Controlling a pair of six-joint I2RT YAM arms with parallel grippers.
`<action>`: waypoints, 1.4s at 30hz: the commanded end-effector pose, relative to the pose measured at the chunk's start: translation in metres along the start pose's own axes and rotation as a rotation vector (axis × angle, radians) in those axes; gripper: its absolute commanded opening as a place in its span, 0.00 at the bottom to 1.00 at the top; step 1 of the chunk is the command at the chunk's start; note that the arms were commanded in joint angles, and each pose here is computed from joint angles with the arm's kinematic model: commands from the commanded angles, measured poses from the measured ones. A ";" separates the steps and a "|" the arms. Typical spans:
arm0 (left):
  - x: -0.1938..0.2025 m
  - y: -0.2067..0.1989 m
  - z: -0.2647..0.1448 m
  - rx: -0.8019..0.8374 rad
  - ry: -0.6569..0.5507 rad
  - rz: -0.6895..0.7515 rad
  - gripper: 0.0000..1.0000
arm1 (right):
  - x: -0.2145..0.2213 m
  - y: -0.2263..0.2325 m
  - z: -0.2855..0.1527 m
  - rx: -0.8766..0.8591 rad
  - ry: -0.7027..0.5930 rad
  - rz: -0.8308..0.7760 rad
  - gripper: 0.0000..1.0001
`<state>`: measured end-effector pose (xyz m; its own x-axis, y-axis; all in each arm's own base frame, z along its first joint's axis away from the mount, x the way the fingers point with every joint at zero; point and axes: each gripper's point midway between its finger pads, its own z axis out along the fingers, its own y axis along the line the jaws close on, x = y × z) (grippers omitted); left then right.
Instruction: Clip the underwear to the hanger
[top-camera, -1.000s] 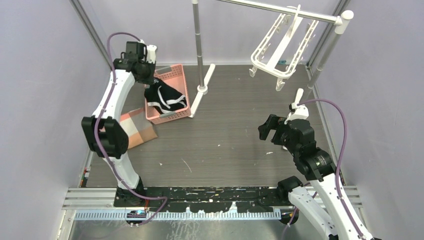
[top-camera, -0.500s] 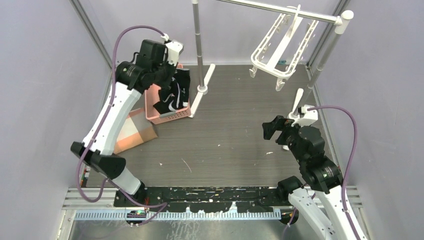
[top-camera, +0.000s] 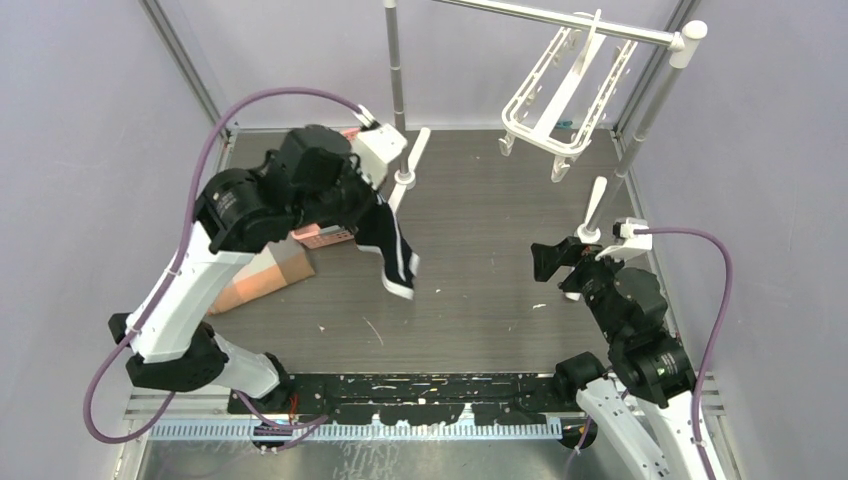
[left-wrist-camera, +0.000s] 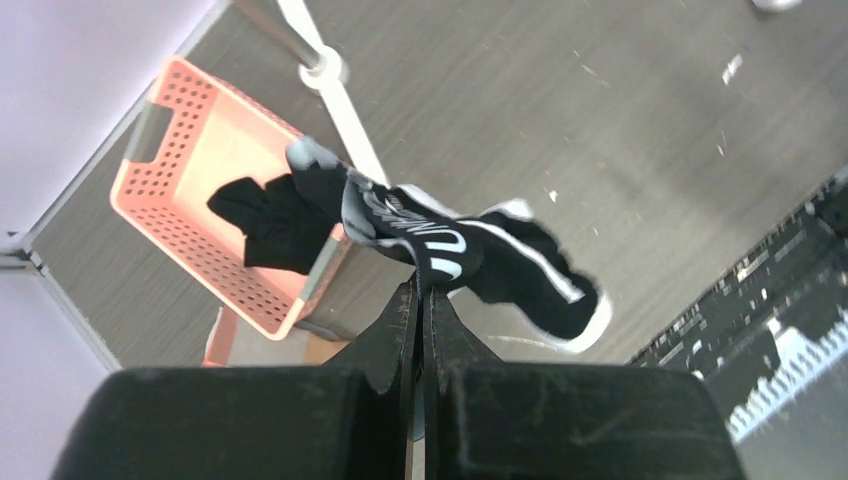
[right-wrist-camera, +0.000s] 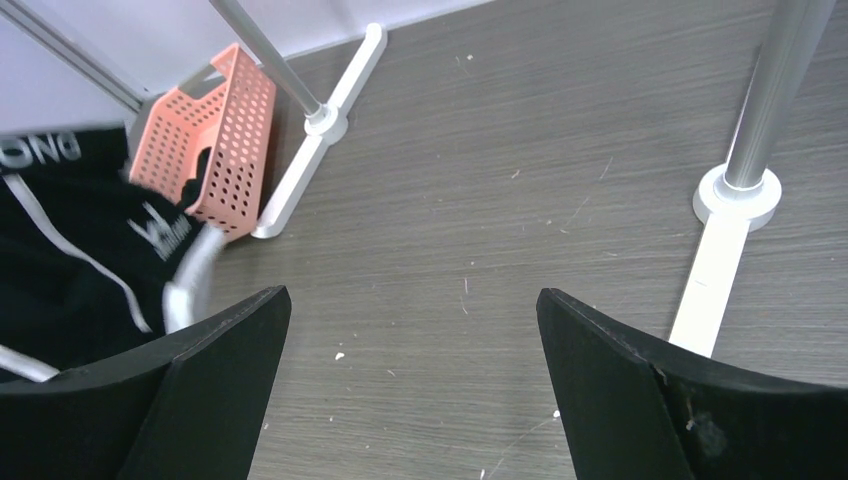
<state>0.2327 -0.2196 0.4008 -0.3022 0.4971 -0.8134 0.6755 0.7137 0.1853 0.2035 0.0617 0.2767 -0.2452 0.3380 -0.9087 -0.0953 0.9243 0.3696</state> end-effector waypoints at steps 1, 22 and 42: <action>0.017 -0.034 -0.005 0.034 0.079 0.090 0.00 | -0.023 0.010 -0.003 -0.049 -0.097 0.019 1.00; -0.028 -0.198 -0.022 0.517 -0.067 0.268 0.00 | -0.015 0.006 0.000 -0.084 -0.188 0.015 1.00; 0.196 -0.121 0.083 0.315 0.566 -0.021 0.00 | 0.019 0.009 0.017 -0.066 -0.013 0.101 0.96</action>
<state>0.1447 -0.2588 0.1767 -0.5034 0.7854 -0.3601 0.8498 0.5255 -0.0417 0.2032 0.0646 0.2687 -0.1625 0.4021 -0.9011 -0.1360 0.8953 0.4241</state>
